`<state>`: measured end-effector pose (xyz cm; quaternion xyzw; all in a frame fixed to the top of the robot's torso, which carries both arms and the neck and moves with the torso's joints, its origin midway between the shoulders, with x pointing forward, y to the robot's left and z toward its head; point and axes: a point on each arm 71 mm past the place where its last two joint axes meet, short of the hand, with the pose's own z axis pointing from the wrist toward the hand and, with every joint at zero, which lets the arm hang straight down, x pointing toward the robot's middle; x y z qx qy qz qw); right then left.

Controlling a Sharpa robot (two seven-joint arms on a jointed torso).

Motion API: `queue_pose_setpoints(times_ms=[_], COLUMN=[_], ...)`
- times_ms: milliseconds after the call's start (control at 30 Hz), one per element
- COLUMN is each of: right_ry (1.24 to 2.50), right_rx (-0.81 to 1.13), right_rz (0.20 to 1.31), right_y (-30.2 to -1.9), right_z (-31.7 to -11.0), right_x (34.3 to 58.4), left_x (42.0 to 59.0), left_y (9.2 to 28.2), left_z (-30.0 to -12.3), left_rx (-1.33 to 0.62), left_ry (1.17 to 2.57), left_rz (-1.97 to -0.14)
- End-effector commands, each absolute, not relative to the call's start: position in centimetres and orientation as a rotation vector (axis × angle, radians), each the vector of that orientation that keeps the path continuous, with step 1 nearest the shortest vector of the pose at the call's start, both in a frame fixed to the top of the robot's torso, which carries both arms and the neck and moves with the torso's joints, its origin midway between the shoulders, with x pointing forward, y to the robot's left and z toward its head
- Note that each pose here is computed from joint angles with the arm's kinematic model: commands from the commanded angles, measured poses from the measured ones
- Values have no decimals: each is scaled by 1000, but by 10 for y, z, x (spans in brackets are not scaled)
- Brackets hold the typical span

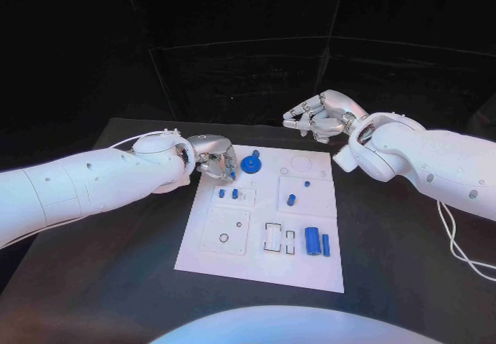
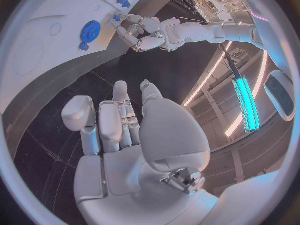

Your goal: Assemble the parts on the task board

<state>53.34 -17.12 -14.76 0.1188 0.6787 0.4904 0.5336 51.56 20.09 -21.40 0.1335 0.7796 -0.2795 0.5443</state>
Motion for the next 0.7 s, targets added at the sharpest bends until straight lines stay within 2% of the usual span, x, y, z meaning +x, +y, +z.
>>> queue_pose_setpoints(times_ms=[33, 700], right_ry=[1610, 1611], right_rx=[275, 274], right_rz=[1178, 1179], right_y=[-170, -170], right_z=[-146, -146], right_x=[533, 533], left_x=[516, 516], left_y=[201, 199], left_z=[-215, -220], left_rx=[310, 312], left_ry=[1867, 1898], left_rz=[-657, -650])
